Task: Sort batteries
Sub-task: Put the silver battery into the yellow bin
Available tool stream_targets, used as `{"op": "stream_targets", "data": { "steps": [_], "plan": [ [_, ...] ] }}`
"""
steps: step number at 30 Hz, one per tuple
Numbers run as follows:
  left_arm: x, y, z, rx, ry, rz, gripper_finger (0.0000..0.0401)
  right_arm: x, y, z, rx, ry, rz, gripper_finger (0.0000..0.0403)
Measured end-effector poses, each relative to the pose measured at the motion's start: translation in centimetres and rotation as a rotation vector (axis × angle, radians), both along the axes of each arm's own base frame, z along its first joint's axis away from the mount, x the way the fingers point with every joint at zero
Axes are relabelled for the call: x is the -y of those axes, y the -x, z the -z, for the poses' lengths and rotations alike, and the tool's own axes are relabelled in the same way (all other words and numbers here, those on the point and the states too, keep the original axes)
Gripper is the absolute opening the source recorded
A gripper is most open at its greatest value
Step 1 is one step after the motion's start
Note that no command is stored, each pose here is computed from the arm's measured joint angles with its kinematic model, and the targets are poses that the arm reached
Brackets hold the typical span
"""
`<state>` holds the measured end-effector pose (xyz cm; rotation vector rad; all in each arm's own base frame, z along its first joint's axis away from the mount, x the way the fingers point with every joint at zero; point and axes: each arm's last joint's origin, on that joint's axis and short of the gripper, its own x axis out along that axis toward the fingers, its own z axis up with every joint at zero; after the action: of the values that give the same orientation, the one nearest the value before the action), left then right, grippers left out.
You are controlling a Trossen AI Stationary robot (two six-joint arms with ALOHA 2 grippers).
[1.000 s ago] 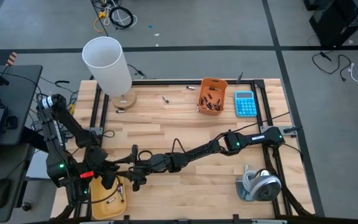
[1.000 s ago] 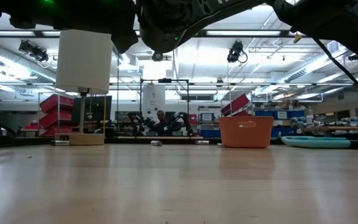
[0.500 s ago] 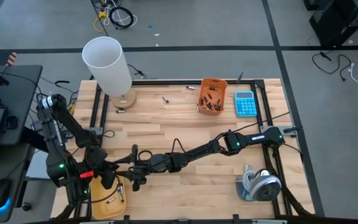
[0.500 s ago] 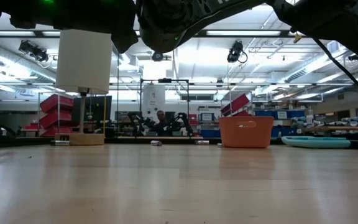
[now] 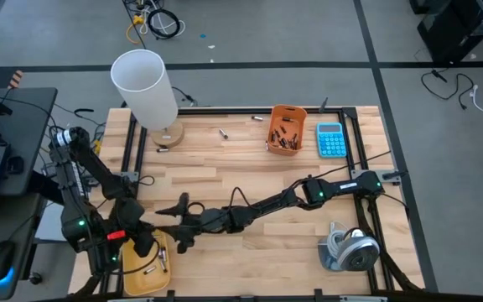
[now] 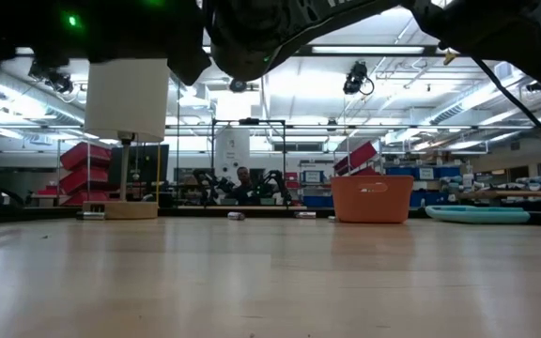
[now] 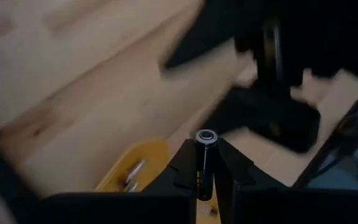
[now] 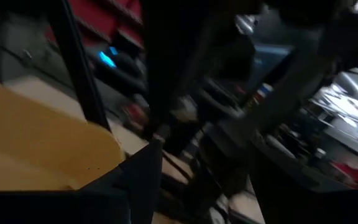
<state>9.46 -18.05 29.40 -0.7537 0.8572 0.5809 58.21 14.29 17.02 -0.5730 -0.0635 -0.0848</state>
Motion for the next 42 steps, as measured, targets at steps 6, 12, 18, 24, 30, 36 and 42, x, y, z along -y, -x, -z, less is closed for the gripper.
{"op": "stream_targets", "data": {
  "steps": [6,12,18,24,30,36,42],
  "plan": [
    [0.7,0.6,-0.4,-0.254,0.159,0.05,0.0022,-0.4,0.1,0.6,-0.064,0.03,0.023,0.0222],
    [2.8,0.4,0.7,-0.366,0.36,0.121,0.0035,-0.4,0.1,0.8,-0.087,0.036,0.026,0.022],
    [3.9,-0.1,2.9,-0.356,0.344,0.117,0.0059,-0.4,0.1,0.8,-0.087,0.036,0.026,0.0222],
    [4.0,-0.2,3.9,-0.374,0.287,0.154,0.0065,-0.4,0.1,0.8,-0.087,0.036,0.026,0.0221],
    [3.9,-0.1,4.3,-0.382,0.273,0.153,0.0066,-0.2,0.0,0.8,-0.088,0.035,0.037,0.022],
    [3.9,-0.1,4.3,-0.386,0.276,0.154,0.0067,0.5,0.0,0.9,-0.096,0.034,0.136,0.0217],
    [3.9,-0.1,4.3,-0.385,0.271,0.16,0.0067,1.4,0.0,0.8,-0.109,0.109,0.334,0.0217]
  ]
}}
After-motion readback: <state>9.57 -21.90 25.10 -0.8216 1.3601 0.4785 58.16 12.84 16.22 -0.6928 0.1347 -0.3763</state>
